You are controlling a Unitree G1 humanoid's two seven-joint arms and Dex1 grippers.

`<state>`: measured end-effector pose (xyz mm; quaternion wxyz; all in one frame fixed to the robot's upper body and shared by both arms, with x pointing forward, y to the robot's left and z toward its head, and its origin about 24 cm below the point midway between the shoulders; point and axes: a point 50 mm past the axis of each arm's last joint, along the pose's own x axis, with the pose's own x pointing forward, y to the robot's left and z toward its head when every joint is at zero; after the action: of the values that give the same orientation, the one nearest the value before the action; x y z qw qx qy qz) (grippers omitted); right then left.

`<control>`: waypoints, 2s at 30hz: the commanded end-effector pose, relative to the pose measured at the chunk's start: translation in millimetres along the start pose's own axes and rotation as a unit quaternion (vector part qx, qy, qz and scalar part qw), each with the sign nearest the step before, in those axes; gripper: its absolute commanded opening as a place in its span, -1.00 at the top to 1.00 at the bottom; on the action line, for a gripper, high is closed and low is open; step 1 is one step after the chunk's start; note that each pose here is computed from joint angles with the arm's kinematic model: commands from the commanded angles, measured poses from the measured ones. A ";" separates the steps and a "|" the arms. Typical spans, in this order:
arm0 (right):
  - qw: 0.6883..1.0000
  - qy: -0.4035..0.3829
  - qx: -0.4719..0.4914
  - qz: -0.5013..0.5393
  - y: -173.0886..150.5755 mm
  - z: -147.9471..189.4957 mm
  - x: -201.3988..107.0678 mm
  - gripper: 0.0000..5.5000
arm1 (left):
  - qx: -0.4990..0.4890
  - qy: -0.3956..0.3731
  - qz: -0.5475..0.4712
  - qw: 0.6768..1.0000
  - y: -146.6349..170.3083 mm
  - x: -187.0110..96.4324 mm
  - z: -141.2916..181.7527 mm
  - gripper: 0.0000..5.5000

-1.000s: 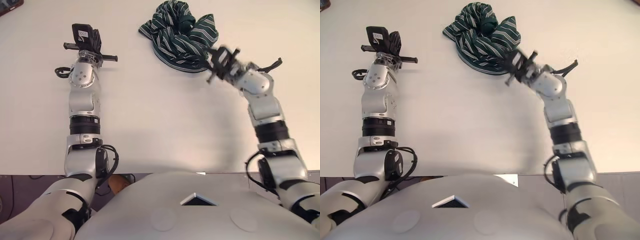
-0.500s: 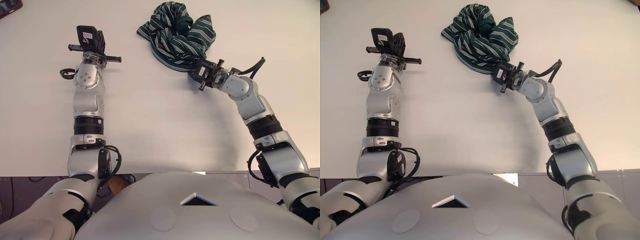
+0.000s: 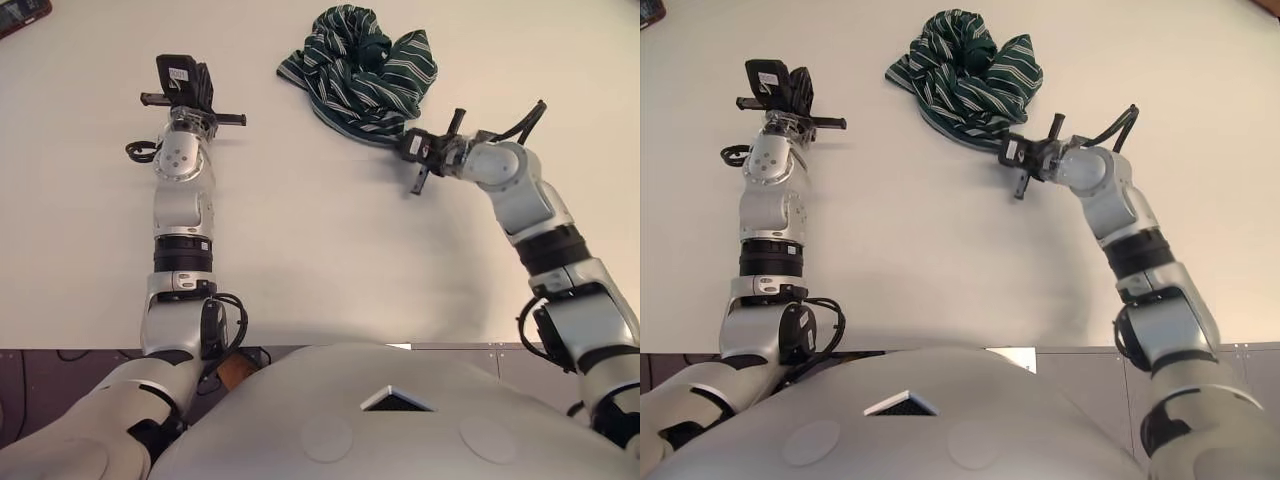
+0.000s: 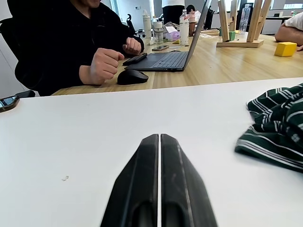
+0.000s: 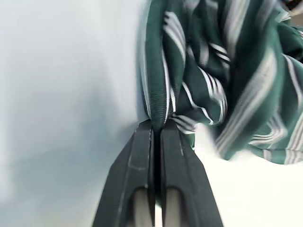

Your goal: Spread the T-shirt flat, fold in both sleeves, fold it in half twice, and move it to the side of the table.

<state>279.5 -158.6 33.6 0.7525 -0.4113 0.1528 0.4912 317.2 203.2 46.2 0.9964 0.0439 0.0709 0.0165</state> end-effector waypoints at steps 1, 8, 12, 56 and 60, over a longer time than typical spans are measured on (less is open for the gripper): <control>0.975 -0.006 0.037 0.219 44.1 1.1 -40.4 0.99 | 0.048 0.000 -0.026 0.999 6.0 0.8 4.2 1.00; 0.971 -0.002 0.080 0.227 26.8 1.2 -63.0 1.00 | 0.218 0.060 -0.368 0.902 -30.6 -29.9 -3.1 0.93; 0.972 0.009 0.092 0.218 30.0 -4.5 -59.0 1.00 | 0.255 0.092 -0.454 0.849 -32.1 -48.0 1.9 0.76; 0.942 -0.181 0.142 -0.246 -199.5 80.9 -63.3 1.00 | 0.147 -0.057 -0.316 0.936 14.4 51.8 176.1 0.99; 0.915 -0.154 0.138 -0.346 -230.5 110.0 -74.2 1.00 | 0.131 -0.086 -0.230 0.960 18.9 67.6 225.8 0.99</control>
<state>414.7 -174.3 214.9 0.9310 -0.2258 -0.0099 0.2866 403.3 207.1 220.4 0.9469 0.1547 0.0274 -0.2804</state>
